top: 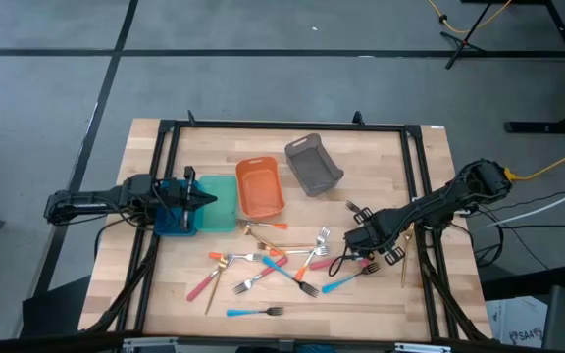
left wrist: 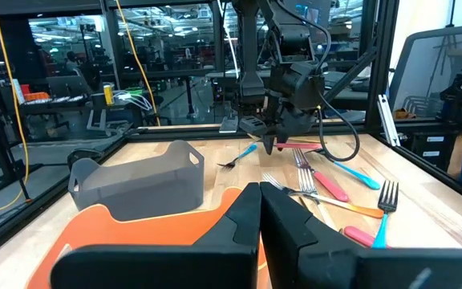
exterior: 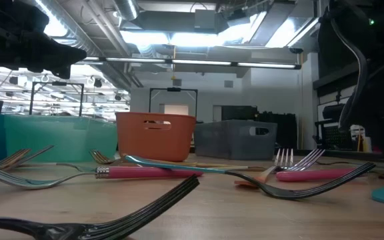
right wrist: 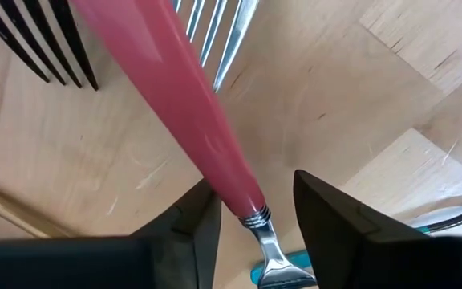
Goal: Sort silverware by color (type)
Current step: Put the pink fork into the orange bin
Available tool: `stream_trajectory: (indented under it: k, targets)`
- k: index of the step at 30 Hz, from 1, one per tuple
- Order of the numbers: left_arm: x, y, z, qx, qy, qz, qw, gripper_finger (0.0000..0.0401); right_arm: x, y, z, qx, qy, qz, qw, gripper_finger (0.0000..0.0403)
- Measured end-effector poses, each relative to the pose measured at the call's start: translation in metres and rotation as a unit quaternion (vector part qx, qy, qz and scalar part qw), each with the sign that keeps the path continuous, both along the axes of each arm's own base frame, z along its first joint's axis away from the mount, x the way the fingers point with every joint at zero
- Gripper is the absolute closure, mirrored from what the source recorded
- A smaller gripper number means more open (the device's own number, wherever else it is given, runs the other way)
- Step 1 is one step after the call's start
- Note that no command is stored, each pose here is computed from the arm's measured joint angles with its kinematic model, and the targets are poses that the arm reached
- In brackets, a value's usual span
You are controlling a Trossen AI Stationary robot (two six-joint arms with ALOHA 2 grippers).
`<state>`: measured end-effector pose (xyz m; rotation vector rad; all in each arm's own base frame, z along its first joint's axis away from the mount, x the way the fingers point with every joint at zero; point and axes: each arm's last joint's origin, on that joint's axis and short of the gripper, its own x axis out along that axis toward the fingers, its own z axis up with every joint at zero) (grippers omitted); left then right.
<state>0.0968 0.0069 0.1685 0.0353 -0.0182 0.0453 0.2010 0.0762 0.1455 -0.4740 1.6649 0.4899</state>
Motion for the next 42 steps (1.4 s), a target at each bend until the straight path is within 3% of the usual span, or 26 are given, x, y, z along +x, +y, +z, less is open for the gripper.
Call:
stream_trajectory:
  k: [9,21,42]
  targets:
    - [0.0,0.0,0.0,0.0,0.0,0.0,1.0,0.04,0.0,0.0,0.0,0.0,0.0,0.0,1.0,0.03]
    - [0.0,0.0,0.0001,0.0,0.0,0.0,1.0,0.04,0.0,0.0,0.0,0.0,0.0,0.0,1.0,0.0389]
    - [0.0,0.0,0.0001,0.0,0.0,0.0,1.0,0.04,-0.0015,0.0007,0.0002,0.018,0.014,-0.006,1.0,0.0389]
